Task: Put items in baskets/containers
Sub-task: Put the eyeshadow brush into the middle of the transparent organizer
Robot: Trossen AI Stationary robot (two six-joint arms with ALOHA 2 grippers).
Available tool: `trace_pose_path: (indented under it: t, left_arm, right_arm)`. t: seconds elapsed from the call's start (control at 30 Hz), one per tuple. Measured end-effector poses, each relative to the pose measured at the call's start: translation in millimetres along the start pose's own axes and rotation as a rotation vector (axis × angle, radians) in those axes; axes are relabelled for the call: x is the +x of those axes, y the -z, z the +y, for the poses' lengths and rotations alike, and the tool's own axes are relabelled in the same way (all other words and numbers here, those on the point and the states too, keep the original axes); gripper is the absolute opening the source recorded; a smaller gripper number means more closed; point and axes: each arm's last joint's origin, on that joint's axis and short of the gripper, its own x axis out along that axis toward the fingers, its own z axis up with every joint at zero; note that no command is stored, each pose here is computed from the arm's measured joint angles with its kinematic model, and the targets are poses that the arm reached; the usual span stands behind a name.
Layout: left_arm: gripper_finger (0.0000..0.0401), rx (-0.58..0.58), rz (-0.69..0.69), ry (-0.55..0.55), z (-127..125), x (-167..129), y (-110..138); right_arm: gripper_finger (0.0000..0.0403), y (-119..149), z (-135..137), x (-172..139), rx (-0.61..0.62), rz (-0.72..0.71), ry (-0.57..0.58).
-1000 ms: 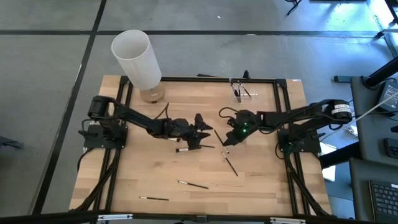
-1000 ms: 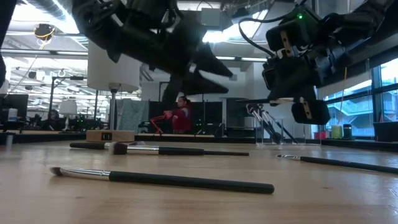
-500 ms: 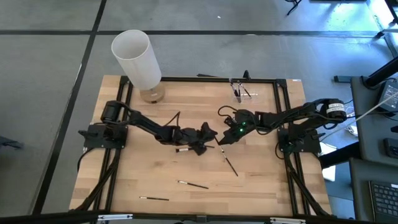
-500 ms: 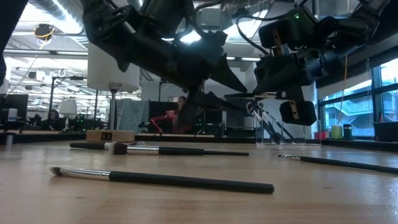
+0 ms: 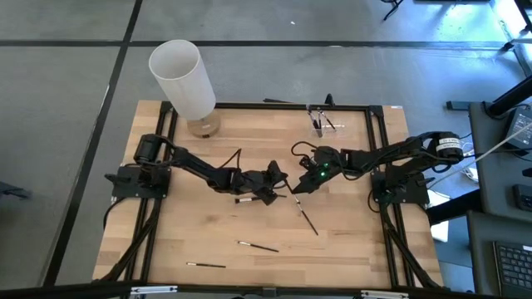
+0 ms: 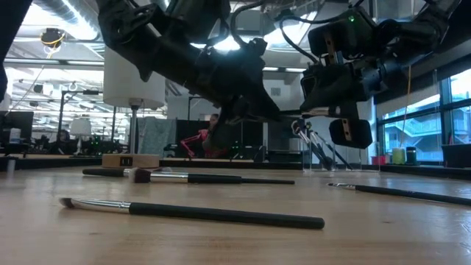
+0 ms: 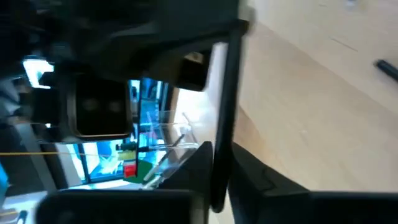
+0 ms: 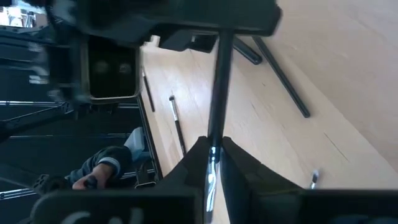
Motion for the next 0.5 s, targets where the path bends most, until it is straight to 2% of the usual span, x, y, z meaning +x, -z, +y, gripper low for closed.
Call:
trace_pose_path:
  t: [0.17,0.3,0.4,0.5]
  left_arm:
    - [0.002,0.001,0.011,0.017,-3,-1,0]
    - [0.0024,-0.052,0.042,0.019,-2,1,4]
    - [0.0022,-0.162,0.037,0.031,-2,4,10]
    - [0.0023,-0.328,-0.034,0.057,4,9,18]
  right_arm:
    - [0.0032,-1,0,0,-0.021,-0.024,0.013]
    - [0.0034,-3,-1,-1,-0.072,-0.067,0.029]
    - [0.0049,-8,1,-5,-0.1,-0.072,-0.012]
    - [0.0079,-19,19,-17,-0.204,-0.066,-0.154]
